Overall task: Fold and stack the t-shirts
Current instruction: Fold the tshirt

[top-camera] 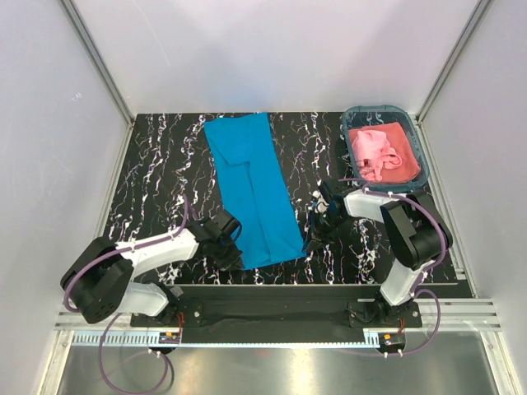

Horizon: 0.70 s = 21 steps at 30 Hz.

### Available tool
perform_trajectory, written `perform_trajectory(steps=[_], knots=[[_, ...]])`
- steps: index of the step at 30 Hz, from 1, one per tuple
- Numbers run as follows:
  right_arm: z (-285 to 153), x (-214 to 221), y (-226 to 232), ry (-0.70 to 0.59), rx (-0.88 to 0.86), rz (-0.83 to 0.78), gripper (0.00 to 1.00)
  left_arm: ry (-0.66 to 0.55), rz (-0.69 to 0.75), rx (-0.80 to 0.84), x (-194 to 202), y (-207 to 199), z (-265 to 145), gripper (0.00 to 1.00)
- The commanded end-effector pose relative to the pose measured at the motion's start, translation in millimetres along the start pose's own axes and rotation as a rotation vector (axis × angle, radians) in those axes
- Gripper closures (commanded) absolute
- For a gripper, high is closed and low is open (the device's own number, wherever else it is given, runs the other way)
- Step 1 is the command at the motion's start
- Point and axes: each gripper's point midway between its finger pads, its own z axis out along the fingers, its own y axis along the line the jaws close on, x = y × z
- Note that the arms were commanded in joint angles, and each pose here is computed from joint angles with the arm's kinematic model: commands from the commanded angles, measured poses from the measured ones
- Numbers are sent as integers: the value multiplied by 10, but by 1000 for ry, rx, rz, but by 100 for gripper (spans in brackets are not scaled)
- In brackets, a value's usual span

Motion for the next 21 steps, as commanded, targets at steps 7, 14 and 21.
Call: perform_trajectory(steps=[7, 14, 21], knots=[[-25, 166, -147, -70, 110, -15, 100, -92, 58, -143, -86, 500, -108, 100], [34, 583, 107, -53, 86, -51, 100, -57, 75, -89, 143, 508, -235, 100], [-348, 742, 363, -133, 15, -40, 100, -47, 86, -58, 297, 484, -505, 100]])
